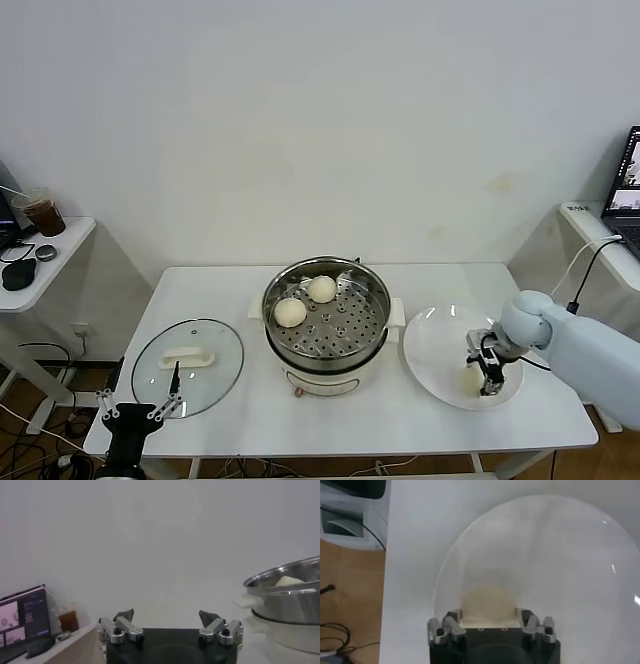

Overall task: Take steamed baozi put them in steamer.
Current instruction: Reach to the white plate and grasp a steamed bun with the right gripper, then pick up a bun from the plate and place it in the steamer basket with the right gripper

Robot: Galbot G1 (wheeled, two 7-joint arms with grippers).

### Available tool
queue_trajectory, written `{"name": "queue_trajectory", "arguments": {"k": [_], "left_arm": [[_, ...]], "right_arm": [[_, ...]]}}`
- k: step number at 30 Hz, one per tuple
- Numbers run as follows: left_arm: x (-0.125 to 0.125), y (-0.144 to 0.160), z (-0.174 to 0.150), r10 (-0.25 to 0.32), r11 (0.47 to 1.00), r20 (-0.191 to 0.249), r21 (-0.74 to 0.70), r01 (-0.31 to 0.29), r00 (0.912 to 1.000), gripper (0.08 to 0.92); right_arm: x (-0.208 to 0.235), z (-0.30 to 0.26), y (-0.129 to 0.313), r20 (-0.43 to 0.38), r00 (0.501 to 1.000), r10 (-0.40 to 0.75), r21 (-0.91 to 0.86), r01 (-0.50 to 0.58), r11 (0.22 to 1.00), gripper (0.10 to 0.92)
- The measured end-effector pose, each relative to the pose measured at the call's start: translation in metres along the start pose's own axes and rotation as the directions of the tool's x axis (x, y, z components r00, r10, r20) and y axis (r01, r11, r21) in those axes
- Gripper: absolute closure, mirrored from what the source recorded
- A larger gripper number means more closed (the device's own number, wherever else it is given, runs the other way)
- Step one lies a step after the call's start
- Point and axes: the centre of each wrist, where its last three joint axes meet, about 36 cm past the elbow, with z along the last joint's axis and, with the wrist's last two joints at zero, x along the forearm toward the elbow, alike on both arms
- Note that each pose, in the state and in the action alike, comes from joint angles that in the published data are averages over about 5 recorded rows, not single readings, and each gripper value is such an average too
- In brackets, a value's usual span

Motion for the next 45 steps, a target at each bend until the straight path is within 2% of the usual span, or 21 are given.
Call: {"name": "queue_trajectory", "arguments": {"k": [5,13,21,28,35,40,45], "left_arm": [[0.0,0.0,-0.001,-0.001,1.0,0.002,0.0,0.001,1.0,0.177],[0.0,0.002,-0.003,-0.003,1.0,0.007,0.0,0.003,1.0,0.177],[-0.006,0.001,-0.006,0.002,1.0,0.024,0.006,-0.002,0.9997,0.177],[-0.009,0.005,-0.006,0.001,1.0,0.026,0.007,-0.001,0.9997,0.177],[-0.01,0.006,-0.003,-0.006,1.0,0.023,0.008,0.006,0.9997,0.177],[-0.01,0.005,-0.003,-0.013,1.0,0.022,0.012,0.012,0.9997,0.177],[-0.008,0.006,-0.003,-0.018,1.0,0.018,0.01,0.018,0.9997,0.177]], "right_arm": [[0.004,0.001,-0.002,0.003,1.0,0.004,-0.001,-0.004,1.0,0.551],[0.032,0.008,-0.012,0.013,1.0,0.015,0.002,-0.015,1.0,0.563],[0.108,0.006,-0.051,0.084,0.993,0.084,0.03,-0.087,0.996,0.554],[0.187,-0.035,-0.087,0.192,0.968,0.16,0.167,-0.193,0.967,0.547],[0.232,-0.11,-0.108,0.269,0.949,0.167,0.403,-0.268,0.875,0.547],[0.228,-0.174,-0.113,0.291,0.951,0.105,0.578,-0.262,0.772,0.547],[0.208,-0.231,-0.113,0.282,0.959,0.03,0.724,-0.233,0.65,0.547]]}}
